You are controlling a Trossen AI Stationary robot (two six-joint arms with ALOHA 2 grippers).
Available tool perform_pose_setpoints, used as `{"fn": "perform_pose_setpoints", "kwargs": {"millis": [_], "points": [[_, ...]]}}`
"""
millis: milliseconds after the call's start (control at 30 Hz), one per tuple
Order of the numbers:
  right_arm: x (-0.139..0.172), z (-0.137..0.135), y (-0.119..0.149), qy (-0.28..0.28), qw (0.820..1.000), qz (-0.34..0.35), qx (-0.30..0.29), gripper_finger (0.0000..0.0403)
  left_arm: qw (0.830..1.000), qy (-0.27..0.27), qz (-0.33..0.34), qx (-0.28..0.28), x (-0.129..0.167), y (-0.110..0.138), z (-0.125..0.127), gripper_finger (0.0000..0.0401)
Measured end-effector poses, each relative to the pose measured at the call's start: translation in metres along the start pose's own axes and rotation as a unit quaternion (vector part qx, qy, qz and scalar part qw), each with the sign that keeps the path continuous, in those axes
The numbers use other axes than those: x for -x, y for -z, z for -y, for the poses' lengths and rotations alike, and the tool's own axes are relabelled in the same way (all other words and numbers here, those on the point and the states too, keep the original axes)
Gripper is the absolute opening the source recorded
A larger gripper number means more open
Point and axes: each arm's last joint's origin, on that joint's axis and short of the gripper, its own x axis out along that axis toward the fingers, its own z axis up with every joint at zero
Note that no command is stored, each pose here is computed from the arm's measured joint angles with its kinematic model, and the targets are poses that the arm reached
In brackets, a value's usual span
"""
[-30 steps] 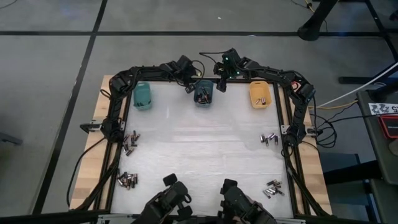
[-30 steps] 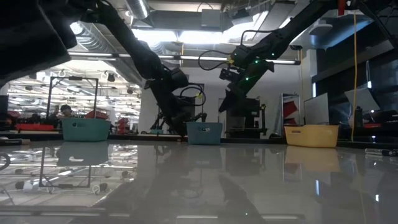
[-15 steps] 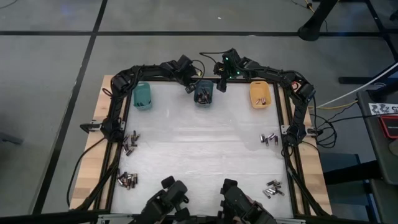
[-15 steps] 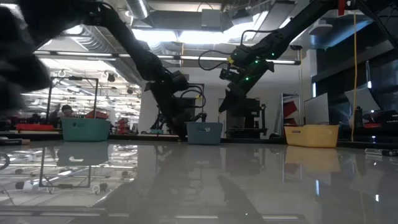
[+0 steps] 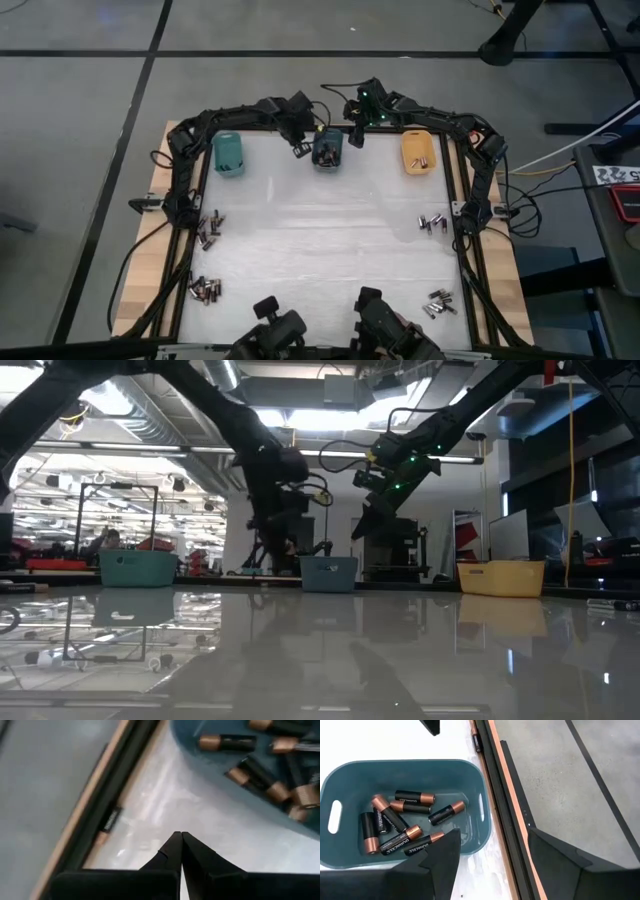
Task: Sort batteries
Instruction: Put the brown battery into the green bin
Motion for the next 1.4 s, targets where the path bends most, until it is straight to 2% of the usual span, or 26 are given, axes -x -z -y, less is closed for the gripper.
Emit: {"fn": "perform_pose_setpoints", "kwargs": {"millis": [67,133,300,433,767,833,933,1000,1167,1267,1400], "points": [[0.0,0.0,0.0,0.001,1.0,0.002,0.001,0.0234,1.0,-0.03,0.009,0.001,-0.001,-0.002,-0.002,0.0],[0.0,0.001,-0.001,0.002,1.0,0.003,0.002,0.0234,0.999,-0.037,0.018,0.002,-0.008,-0.004,-0.008,0.0],[0.0,0.0,0.0,0.001,1.0,0.001,0.002,0.0234,0.999,-0.043,0.003,0.02,-0.039,0.004,-0.028,0.0],[0.0,0.0,0.0,-0.001,1.0,0.001,0.001,0.0234,0.999,-0.035,0.003,0.038,-0.05,0.008,-0.043,0.0],[0.0,0.0,-0.001,-0.007,1.0,0.005,0.001,0.0234,0.999,-0.02,0.008,0.045,-0.051,0.01,-0.049,0.0],[0.0,0.0,0.0,-0.008,1.0,0.006,0.001,0.0234,0.999,-0.003,0.012,0.045,-0.051,0.01,-0.048,0.0],[0.0,0.0,0.0,-0.008,1.0,0.006,0.001,0.0234,0.997,0.065,-0.008,0.051,-0.051,0.016,-0.041,0.0],[0.0,0.0,0.0,-0.008,1.0,0.006,0.001,0.0234,0.996,0.082,-0.01,0.045,-0.041,0.014,-0.033,0.0],[0.0,0.0,-0.002,-0.008,1.0,0.012,0.003,0.0234,0.999,0.023,0.025,0.019,-0.016,0.001,-0.022,0.0],[0.0,0.0,-0.002,-0.008,1.0,0.013,0.004,0.0234,0.999,-0.006,0.035,0.017,-0.016,-0.002,-0.027,0.0],[0.0,0.0,-0.001,-0.009,1.0,0.011,0.003,0.0234,0.999,-0.007,0.022,0.022,-0.032,0.003,-0.033,0.0]]}}
